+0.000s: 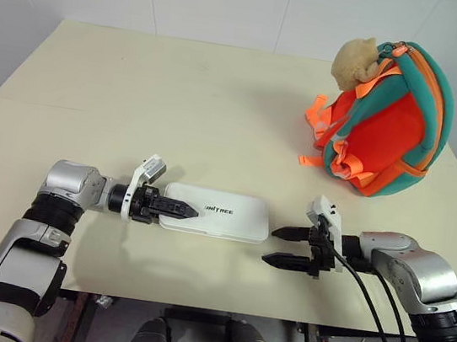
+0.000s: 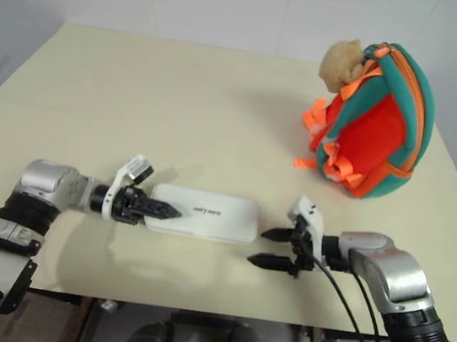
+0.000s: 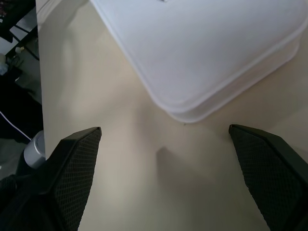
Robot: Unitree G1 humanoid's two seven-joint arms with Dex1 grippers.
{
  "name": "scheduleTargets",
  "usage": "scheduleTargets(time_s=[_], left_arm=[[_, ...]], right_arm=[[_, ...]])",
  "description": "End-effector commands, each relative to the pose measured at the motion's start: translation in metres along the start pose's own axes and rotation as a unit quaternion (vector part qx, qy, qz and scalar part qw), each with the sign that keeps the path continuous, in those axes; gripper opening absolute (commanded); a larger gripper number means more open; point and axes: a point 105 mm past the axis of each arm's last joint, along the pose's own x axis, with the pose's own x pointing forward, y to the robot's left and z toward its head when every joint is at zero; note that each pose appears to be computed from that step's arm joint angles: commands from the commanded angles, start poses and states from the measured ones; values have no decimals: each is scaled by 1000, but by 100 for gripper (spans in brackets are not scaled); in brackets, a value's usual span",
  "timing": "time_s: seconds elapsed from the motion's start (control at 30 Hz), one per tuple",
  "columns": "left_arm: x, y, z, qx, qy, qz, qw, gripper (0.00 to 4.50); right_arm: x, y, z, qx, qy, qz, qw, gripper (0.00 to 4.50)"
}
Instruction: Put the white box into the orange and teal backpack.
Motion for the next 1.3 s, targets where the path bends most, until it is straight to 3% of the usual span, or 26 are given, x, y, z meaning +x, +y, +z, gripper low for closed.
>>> scheduleTargets(time_s=[0.03,0.07,0.33,0.6,0.73,0.87,1.03,1.3], left_arm=[[0,-1,3,2,-17,-1,1000,406],[0,1,3,-1,-21,4,1000,390],[2,-7,-8,-49,-42,-31,997,141],[-4,-18,-15,-46,-48,-36,997,136],[-41,-10,7,19,-151,33,988,136],[-63,-5,13,50,-203,77,975,136],[-73,-5,7,62,-225,91,968,136],[-76,-8,-9,70,-244,107,961,136]], right_arm=[[-4,1,0,-12,0,-2,1000,450],[-4,1,0,-12,0,-2,1000,450],[-5,2,0,-12,-5,-3,1000,450],[-19,-13,23,-44,-51,-60,996,450],[-59,-61,83,-113,-171,-270,941,450],[-79,-90,113,-135,-227,-397,879,450],[-84,-115,133,-135,-254,-477,830,450],[-69,-139,155,-118,-282,-522,797,450]])
